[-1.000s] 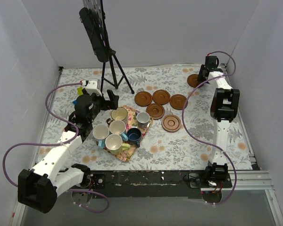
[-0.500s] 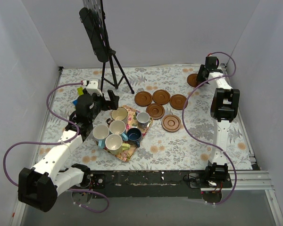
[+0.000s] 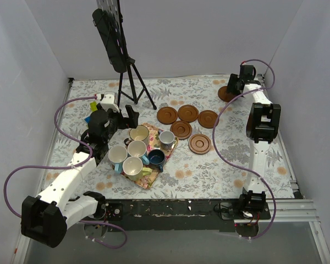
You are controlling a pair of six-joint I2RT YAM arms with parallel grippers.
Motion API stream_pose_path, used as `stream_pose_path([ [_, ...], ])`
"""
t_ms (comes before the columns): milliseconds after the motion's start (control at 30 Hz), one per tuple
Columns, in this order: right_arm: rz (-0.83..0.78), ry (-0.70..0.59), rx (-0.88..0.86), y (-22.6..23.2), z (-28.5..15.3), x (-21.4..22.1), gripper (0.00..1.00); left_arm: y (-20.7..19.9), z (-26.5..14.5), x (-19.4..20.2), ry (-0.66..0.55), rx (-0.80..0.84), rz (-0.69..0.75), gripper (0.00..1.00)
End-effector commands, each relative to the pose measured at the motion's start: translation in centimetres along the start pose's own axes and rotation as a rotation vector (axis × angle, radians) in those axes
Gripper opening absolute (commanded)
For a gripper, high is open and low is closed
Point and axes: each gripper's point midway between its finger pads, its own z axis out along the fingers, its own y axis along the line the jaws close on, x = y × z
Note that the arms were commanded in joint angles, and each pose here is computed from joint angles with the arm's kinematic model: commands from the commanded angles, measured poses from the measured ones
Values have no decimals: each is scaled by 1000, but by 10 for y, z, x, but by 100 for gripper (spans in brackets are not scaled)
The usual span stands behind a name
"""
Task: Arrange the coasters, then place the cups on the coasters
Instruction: Move the coaster to the corner of the board.
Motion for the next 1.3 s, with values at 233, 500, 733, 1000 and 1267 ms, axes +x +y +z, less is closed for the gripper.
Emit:
stream_pose_path([
  [233,-87,-304,-78,17,-112,-90,73,-6,-7,-14,-39,20,4,98],
  [500,-75,-262,-257,42,-154,-46,72,-7,-12,-19,-58,20,-3,98],
  [733,-96,-187,-199,30,-144,-27,72,-10,-12,-20,-58,33,-13,98],
  [1000,-88,-141,-119,21,-95,-44,70,-4,-12,-21,-64,4,-9,98],
  [1267,-88,-116,-25,5,-48,-44,70,-1,-7,-16,-43,-10,-6,98],
])
